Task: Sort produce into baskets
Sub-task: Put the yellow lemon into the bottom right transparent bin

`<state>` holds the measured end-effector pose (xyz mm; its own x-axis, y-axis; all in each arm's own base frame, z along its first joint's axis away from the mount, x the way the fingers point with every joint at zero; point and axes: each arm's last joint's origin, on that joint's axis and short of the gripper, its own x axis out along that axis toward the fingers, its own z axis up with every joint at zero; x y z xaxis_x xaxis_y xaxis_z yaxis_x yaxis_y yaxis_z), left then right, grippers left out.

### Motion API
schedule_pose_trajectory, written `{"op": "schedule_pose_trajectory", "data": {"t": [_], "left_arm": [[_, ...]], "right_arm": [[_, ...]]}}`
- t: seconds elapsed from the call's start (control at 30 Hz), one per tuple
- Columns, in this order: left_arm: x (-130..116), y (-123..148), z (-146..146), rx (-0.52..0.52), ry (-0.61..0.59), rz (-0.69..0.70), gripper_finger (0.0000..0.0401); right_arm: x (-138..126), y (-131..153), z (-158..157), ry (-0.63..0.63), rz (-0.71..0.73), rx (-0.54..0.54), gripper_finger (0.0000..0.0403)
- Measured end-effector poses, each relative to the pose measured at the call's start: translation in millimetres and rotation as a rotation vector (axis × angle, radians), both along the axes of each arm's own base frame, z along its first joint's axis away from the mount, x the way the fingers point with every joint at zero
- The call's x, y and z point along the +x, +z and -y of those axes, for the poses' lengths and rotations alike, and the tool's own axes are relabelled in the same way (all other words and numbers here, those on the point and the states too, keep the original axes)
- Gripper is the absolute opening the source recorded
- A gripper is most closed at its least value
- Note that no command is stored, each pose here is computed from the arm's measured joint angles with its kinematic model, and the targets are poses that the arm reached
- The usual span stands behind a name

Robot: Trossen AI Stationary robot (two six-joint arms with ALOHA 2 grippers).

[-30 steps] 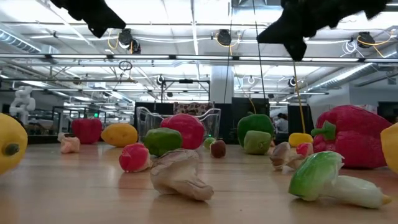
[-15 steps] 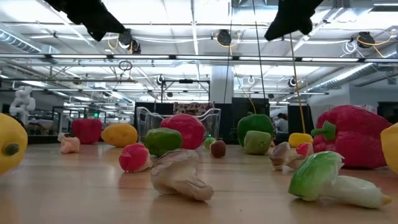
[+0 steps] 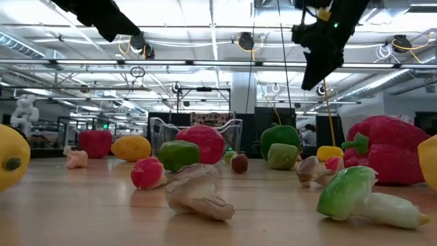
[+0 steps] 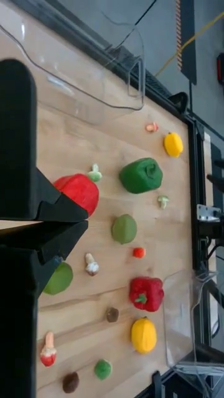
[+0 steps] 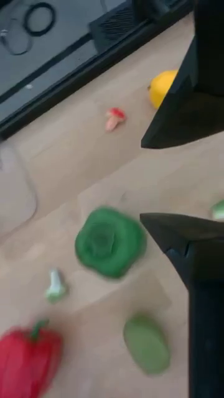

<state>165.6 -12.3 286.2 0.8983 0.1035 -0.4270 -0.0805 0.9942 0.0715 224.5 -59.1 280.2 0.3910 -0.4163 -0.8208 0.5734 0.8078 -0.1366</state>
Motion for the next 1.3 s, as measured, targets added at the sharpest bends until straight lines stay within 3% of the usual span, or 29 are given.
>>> {"op": "schedule_pose_trajectory", "data": {"t": [0.1, 0.27, 0.4, 0.67, 1.03, 1.17, 1.3], "left_arm": [[-0.1, 0.0, -0.4, 0.023, 0.005, -0.002, 0.0002], [-0.1, -0.1, -0.5, 0.100, -0.029, -0.012, 0.0002], [-0.1, -0.1, -0.5, 0.099, -0.029, -0.012, 0.0002], [-0.2, -0.2, 0.1, 0.069, -0.020, -0.009, 0.0002], [-1.6, -2.7, 0.3, 0.029, -0.005, -0.036, 0.0002], [-2.1, -3.5, 0.2, 0.030, -0.005, -0.045, 0.0002], [-2.8, -4.7, 0.2, 0.032, -0.005, -0.059, 0.0002]], "right_arm": [[-6.1, -4.7, 18.2, -0.034, -0.038, 0.079, 0.0195], [-17.2, -29.4, 35.5, -0.108, -0.302, 0.177, 0.0213], [-14.0, -33.9, 37.6, -0.148, -0.289, 0.219, 0.0226], [-10.1, -39.4, 54.3, -0.163, -0.301, 0.150, 0.0264], [-7.4, -53.2, 81.6, 0.019, -0.373, 0.119, 0.0317], [-10.6, -59.5, 92.3, -0.005, -0.388, 0.148, 0.0319], [-15.8, -68.3, 106.3, -0.105, -0.390, 0.193, 0.0319]]}}
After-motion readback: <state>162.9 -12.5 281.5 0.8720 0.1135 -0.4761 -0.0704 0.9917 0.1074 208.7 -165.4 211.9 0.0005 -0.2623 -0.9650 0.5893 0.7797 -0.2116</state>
